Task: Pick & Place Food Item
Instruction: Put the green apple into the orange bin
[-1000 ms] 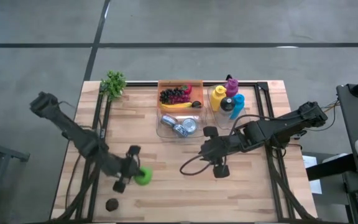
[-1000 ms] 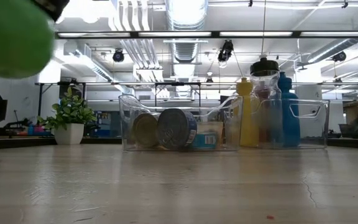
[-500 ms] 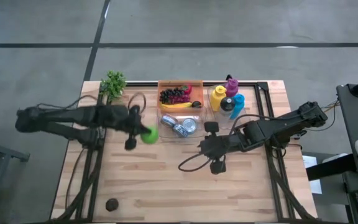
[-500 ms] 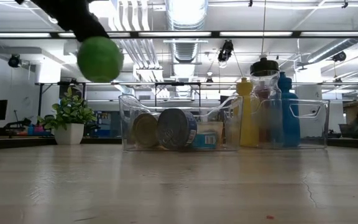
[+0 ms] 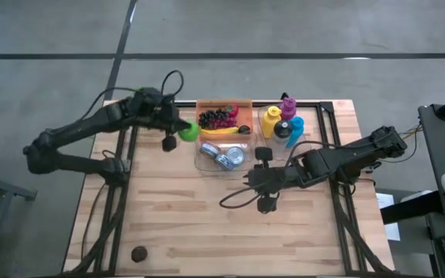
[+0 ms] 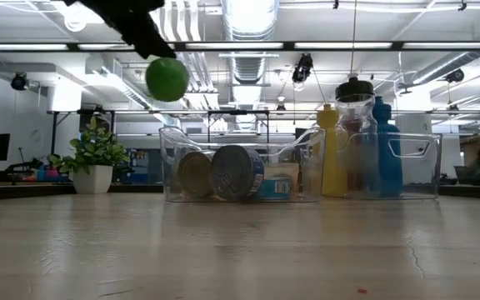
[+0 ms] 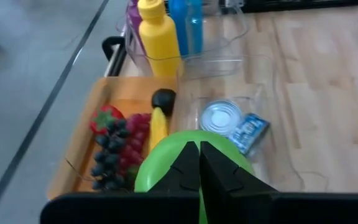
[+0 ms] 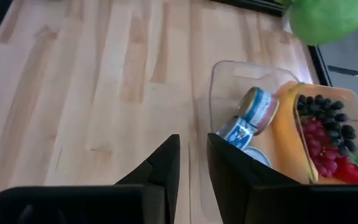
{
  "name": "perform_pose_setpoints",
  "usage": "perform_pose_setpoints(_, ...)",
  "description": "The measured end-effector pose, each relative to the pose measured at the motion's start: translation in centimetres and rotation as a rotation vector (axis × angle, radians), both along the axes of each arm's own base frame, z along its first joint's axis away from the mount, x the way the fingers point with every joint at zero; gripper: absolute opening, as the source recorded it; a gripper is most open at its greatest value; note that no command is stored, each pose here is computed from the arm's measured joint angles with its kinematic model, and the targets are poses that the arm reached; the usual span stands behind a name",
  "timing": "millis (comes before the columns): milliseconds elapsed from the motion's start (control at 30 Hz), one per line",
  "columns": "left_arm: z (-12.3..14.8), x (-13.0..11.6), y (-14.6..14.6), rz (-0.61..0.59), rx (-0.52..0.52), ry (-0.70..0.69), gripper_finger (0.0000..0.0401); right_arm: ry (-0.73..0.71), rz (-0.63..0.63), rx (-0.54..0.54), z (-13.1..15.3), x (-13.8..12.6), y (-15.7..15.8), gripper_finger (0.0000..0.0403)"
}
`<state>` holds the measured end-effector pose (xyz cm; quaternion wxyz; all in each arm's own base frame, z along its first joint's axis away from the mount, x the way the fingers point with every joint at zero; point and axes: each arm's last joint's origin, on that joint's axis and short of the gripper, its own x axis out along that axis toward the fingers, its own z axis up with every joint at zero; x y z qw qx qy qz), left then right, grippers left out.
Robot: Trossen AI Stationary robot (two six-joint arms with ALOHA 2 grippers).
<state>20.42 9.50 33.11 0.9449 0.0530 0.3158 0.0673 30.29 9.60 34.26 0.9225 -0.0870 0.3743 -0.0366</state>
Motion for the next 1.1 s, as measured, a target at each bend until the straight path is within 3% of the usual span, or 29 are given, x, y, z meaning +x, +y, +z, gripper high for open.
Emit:
perform_pose_setpoints(133, 0.5, 2.5, 1.5, -0.023, 0.031, 0.029, 0.0, -0.013, -0.045, -0.025, 0.0, 0.0, -0.2, 0.0085)
perform_pose_setpoints(300, 1.2, 6.5, 3.4, -0.145, 0.089, 0.04, 0.0, -0.026, -0.079, -0.048, 0.1, 0.0, -0.3, 0.0091)
perform_pose_setpoints(633, -0.5, 13.7, 8.9, -0.171, 0.061, 0.068, 0.0, -0.034, -0.136, -0.002, 0.0, -0.1, -0.3, 0.0074)
perform_pose_setpoints(900, -3.2, 15.8, 13.6, -0.188, 0.034, 0.058, 0.0, -0.032, -0.145, 0.006, 0.0, -0.1, -0.3, 0.007)
perform_pose_setpoints(1100, -5.2, 16.8, 15.2, -0.157, 0.016, 0.042, 0.0, -0.031, -0.144, 0.005, 0.0, -0.1, -0.3, 0.0079)
